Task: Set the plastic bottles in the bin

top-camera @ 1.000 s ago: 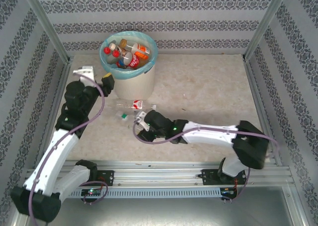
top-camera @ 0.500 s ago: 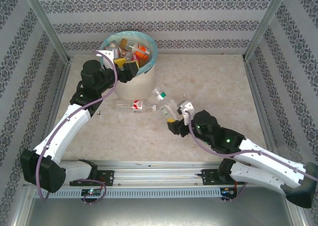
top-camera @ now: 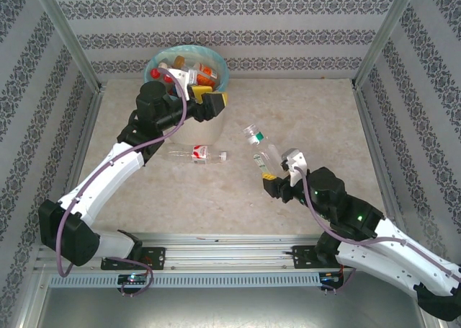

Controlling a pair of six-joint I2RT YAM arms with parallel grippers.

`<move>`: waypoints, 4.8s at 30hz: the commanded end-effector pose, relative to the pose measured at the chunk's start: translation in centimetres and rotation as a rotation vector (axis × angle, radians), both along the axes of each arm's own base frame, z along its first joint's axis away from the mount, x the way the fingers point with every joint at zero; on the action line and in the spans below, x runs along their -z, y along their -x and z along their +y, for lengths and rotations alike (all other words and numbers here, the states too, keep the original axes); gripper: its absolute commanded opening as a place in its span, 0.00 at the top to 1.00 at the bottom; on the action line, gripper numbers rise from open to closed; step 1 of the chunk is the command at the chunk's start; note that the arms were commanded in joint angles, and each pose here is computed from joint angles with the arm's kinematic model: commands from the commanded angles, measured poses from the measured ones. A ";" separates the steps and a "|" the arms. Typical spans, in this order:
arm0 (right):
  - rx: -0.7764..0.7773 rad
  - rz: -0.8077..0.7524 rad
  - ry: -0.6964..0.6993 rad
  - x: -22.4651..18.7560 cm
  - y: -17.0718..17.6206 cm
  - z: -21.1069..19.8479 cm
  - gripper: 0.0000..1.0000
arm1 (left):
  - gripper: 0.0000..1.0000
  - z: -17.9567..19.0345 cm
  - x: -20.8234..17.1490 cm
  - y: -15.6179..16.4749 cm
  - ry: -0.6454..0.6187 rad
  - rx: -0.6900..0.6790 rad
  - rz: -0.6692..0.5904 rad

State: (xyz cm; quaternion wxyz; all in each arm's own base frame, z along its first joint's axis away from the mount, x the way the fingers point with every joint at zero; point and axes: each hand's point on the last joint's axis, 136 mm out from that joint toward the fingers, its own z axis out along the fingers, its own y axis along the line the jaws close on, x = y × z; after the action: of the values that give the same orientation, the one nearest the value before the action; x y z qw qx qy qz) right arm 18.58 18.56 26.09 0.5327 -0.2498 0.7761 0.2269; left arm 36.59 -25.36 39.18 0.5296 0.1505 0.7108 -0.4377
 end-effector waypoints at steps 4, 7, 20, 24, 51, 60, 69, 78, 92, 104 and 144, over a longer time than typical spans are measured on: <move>-0.102 -0.088 -0.041 -3.5 0.8 1.3 0.51 | 0.22 -3.8 -2.8 4.5 0.090 0.302 -0.037; -0.119 -0.098 -0.046 -4.0 0.7 1.8 0.51 | 0.22 -5.0 -2.8 6.6 0.106 0.427 -0.048; -0.178 -0.120 -0.082 -5.7 0.8 3.4 0.51 | 0.22 -6.0 -1.1 9.9 0.091 0.609 0.004; -0.187 -0.121 -0.086 -6.0 0.7 3.7 0.51 | 0.22 -5.9 -0.8 10.7 0.082 0.642 -0.009; 0.055 -0.317 0.029 -10.6 -5.2 2.7 0.02 | 1.00 7.8 -10.9 -4.4 -0.175 -0.355 -0.250; 0.032 -0.270 0.051 -9.5 -6.1 4.3 0.02 | 1.00 11.4 -4.5 -12.9 -0.172 -0.421 -0.069; 0.049 -0.225 0.057 -8.5 -6.6 4.6 0.02 | 0.68 12.6 1.3 -14.1 -0.323 -0.477 -0.035; 0.036 -0.201 0.076 -8.0 -7.4 5.8 0.02 | 0.38 14.3 -3.6 -11.6 -0.313 -0.569 -0.151; 0.020 -0.142 0.091 -6.6 -8.7 7.7 0.02 | 0.66 9.4 1.3 -9.8 -0.450 -0.455 -0.075; -0.303 0.108 0.326 4.2 -10.8 15.1 0.02 | 0.64 9.4 1.2 -11.0 -0.484 -0.442 -0.022; -0.490 0.137 0.742 19.6 -12.5 13.7 0.67 | 0.45 16.4 -4.3 4.3 -0.415 -0.613 -0.242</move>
State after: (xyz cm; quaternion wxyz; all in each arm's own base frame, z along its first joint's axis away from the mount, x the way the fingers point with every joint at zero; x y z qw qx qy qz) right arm 31.61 32.16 4.45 0.2631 -0.5861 0.7623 0.0785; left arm 32.73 -9.79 41.60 0.6468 0.0930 0.7510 -0.0953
